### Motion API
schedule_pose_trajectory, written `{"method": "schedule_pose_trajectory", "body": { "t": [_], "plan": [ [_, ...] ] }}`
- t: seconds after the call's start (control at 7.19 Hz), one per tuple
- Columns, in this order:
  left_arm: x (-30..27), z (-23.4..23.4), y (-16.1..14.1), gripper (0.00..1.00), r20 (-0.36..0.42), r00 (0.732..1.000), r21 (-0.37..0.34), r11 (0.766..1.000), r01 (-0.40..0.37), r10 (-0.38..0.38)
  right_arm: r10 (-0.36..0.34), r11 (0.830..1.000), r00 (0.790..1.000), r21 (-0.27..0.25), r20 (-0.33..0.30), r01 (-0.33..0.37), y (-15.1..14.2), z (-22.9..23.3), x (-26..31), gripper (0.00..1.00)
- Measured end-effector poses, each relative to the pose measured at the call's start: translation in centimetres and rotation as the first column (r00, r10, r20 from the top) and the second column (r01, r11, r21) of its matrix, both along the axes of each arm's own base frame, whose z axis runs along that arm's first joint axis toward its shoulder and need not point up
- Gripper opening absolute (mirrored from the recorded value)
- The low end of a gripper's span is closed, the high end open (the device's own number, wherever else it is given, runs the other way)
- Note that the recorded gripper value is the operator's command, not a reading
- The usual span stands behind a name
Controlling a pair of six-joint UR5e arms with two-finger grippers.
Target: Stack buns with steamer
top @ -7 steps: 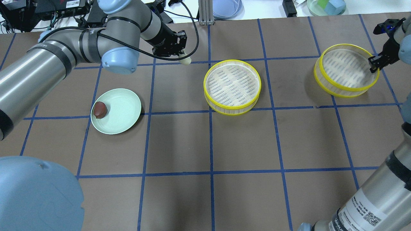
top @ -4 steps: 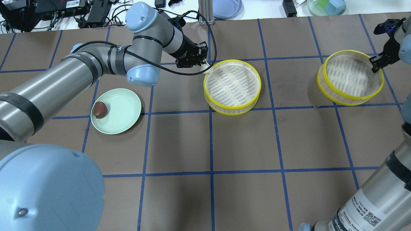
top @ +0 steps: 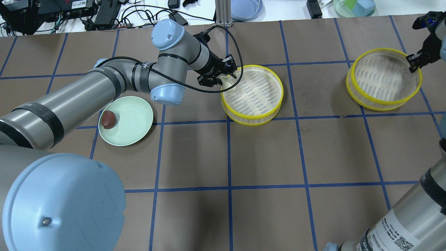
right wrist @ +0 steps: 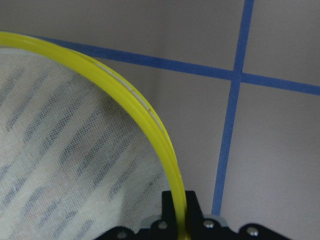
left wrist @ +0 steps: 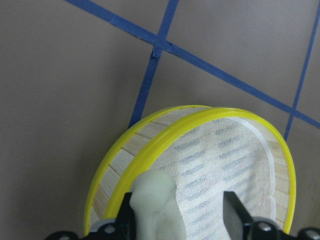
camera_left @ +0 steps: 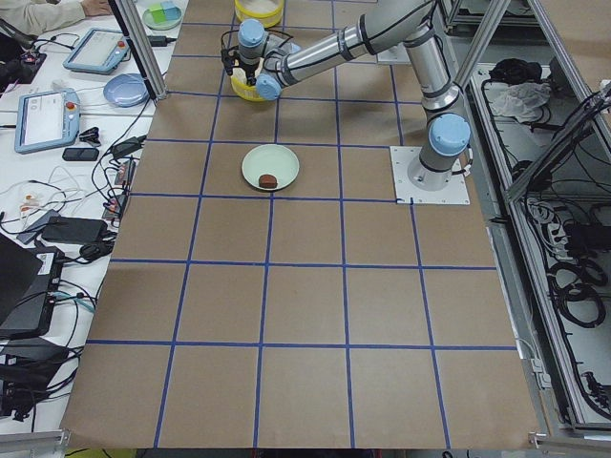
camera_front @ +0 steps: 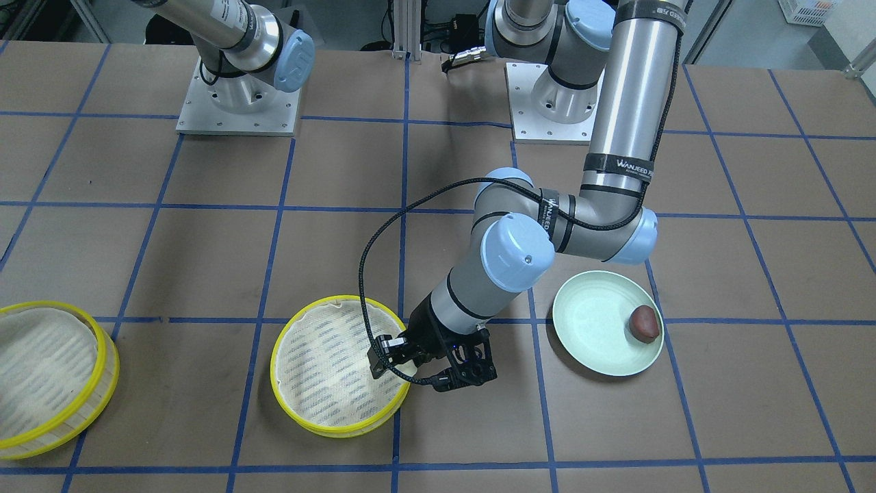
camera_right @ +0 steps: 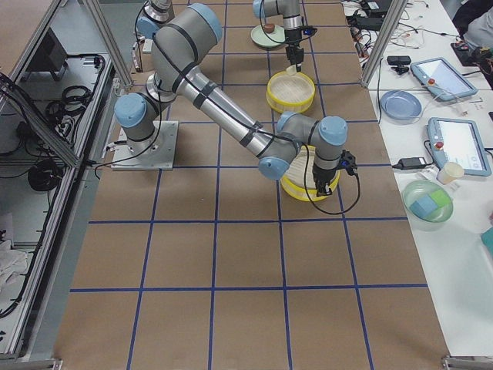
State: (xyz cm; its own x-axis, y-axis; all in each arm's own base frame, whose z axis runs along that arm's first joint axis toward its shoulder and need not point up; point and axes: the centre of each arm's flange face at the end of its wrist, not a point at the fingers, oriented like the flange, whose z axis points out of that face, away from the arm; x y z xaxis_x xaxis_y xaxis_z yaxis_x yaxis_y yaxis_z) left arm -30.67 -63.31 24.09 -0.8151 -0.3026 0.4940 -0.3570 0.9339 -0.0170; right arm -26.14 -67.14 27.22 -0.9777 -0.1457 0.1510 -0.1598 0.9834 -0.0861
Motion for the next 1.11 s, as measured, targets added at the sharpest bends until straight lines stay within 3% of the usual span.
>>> {"method": "schedule_pose_trajectory", "body": {
  "t": [0.42,0.56,0.83,1.11],
  "plan": [
    [-0.4,1.6,0.0,1.00,-0.024,0.998,0.005,0.998,-0.057,0.057,-0.012,1.000,1.000,-0.018,-0.012,0.012,0.4,2.6,1.0,0.00],
    [-0.2,2.5,-0.2,1.00,-0.002,1.000,-0.024,0.999,-0.030,0.030,-0.023,1.000,1.000,-0.011,-0.004,0.023,0.5,3.2,1.9,0.00],
    [4.0,5.4,-1.7,1.00,0.150,0.988,-0.082,0.995,0.049,-0.036,-0.069,0.997,0.997,0.021,0.026,0.069,0.8,4.8,5.4,0.00],
    [13.9,9.2,-3.0,1.00,0.240,0.969,-0.055,0.996,0.072,-0.056,-0.096,0.995,0.995,0.030,0.017,0.095,0.4,6.0,11.9,0.00]
  ]
}}
